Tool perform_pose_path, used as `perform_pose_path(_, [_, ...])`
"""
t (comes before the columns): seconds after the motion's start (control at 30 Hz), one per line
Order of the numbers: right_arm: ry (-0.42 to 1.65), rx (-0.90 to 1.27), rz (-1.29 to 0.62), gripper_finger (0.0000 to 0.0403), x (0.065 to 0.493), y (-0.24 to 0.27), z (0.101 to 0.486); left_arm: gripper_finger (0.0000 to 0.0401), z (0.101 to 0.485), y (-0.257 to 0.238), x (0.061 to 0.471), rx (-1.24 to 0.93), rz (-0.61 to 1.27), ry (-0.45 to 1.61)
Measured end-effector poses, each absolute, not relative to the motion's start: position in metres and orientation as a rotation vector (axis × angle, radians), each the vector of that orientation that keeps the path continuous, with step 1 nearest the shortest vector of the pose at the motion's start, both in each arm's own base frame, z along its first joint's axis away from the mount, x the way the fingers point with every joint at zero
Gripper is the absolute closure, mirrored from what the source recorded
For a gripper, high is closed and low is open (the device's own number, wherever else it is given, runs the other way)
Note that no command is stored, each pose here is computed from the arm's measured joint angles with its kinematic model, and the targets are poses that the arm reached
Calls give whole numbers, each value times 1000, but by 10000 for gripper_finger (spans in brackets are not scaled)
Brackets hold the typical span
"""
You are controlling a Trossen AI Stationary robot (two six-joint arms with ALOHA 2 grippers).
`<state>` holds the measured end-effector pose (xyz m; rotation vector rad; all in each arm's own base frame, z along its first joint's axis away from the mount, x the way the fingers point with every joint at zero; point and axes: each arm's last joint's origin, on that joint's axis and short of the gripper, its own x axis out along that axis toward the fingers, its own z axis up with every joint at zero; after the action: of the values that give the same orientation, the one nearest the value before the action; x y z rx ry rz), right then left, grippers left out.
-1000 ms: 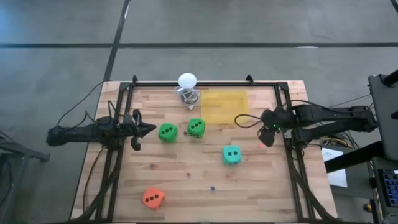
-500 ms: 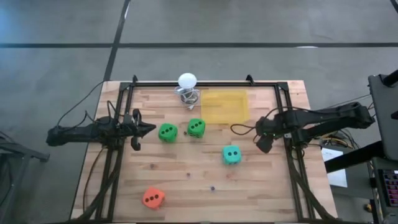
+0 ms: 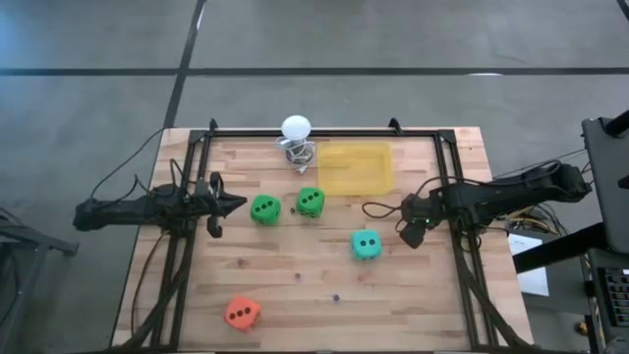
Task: Pick & Place Dice
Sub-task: Put the small orange dice into the yellow bin
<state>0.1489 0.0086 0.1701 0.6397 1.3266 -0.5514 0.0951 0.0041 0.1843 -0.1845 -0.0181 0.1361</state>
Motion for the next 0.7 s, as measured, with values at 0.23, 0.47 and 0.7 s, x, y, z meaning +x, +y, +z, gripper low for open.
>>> perform_pose_path(0.23, [1395, 599, -577, 232, 153, 9, 157, 378, 183, 4, 96, -191, 138, -5])
perform_pose_path(0.47, [1456, 560, -583, 232, 167, 9, 140, 378, 183, 4, 96, -191, 142, -4])
perform_pose_path(0.7, [1516, 536, -596, 251, 174, 10, 130, 378, 183, 4, 96, -206, 142, -6])
